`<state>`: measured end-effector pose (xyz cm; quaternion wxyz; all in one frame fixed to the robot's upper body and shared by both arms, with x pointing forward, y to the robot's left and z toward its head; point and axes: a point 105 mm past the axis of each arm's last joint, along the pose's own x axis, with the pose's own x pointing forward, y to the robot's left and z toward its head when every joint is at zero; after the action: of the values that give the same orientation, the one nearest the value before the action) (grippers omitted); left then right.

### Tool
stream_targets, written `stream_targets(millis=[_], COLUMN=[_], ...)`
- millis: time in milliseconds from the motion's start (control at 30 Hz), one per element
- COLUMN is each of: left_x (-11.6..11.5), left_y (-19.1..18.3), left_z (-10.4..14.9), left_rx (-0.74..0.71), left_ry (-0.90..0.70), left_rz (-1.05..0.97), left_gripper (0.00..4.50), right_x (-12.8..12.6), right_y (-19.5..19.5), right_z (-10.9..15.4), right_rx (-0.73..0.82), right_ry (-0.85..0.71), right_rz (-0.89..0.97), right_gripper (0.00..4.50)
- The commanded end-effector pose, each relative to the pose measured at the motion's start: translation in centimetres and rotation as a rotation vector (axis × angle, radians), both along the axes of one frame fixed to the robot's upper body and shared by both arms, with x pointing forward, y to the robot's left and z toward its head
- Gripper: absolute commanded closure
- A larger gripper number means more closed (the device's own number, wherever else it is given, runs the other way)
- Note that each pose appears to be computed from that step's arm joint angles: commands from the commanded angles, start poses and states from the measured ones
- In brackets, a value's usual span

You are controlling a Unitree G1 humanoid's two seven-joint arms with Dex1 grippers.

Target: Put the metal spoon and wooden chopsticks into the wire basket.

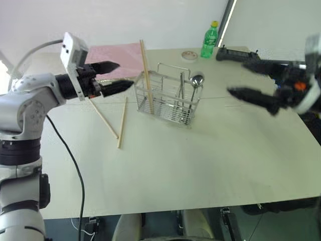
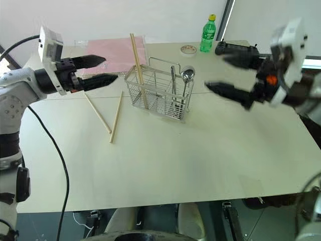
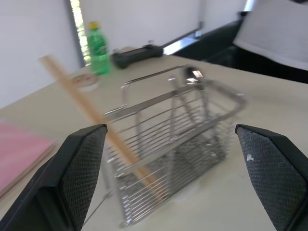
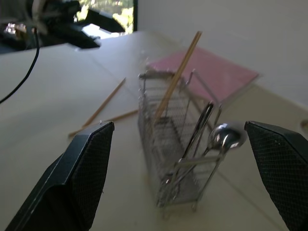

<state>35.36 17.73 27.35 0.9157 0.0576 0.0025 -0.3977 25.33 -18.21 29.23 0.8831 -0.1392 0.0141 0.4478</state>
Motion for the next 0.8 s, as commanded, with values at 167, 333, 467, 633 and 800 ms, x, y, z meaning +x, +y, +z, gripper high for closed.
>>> stream_targets(millis=[167, 333, 467, 633, 800], left_x=[4.7, 6.1, 7.1, 8.3, 9.7], left_y=[6.0, 7.5, 7.0, 6.3, 4.8], left_z=[-0.8, -2.6, -4.6, -7.4, -9.3], left_rx=[-0.056, -0.139, -0.177, -0.231, -0.245], left_ry=[0.120, 0.220, 0.313, 0.470, 0.548], left_rz=[0.623, 0.928, 1.004, 1.069, 1.068], left_gripper=[0.00, 0.00, 0.00, 0.00, 0.00], right_x=[-2.5, -2.7, -2.9, -2.9, -3.0], right_y=[0.9, 1.5, 1.9, 2.0, 2.2], right_z=[-2.7, -3.9, -4.0, -4.0, -4.3], right_rx=[0.049, 0.111, 0.155, 0.175, 0.195], right_ry=[0.056, 0.083, 0.091, 0.101, 0.117], right_rz=[-0.052, -0.090, -0.104, -0.126, -0.138], right_gripper=[0.04, 0.04, 0.04, 0.04, 0.04])
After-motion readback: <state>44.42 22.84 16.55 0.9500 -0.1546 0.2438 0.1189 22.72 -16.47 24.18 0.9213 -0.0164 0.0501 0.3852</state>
